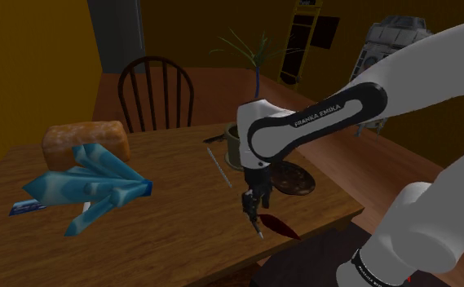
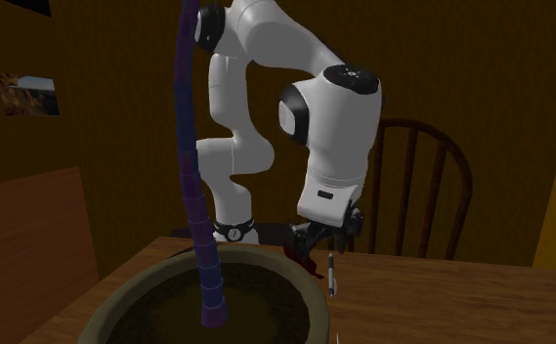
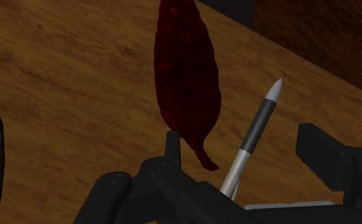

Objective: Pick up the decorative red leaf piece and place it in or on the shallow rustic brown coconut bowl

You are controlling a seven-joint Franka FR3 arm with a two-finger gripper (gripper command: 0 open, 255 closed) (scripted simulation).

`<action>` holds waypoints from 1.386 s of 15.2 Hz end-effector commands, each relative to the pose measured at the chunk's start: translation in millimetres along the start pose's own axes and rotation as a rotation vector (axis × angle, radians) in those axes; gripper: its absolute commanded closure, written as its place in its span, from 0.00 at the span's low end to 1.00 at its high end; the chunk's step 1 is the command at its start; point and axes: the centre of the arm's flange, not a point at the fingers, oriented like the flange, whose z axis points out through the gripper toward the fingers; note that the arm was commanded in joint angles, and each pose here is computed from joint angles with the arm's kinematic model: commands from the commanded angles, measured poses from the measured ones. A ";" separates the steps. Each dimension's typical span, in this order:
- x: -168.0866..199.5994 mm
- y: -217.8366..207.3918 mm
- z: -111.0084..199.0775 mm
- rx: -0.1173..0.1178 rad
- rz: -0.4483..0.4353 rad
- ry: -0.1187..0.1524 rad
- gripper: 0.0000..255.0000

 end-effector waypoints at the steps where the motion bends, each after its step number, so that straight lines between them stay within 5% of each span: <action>1: -42.6 0.2 1.9 -0.049 -0.022 0.137 0.00; 4: -112.5 2.9 17.7 -0.129 -0.058 0.356 0.00; 5: -122.5 3.6 21.3 -0.141 -0.063 0.388 0.00; 13: -107.2 8.6 57.9 -0.141 -0.063 0.388 0.00; 20: -107.2 8.6 57.9 -0.141 -0.063 0.388 0.00; 21: -107.2 8.6 57.9 -0.141 -0.063 0.388 1.00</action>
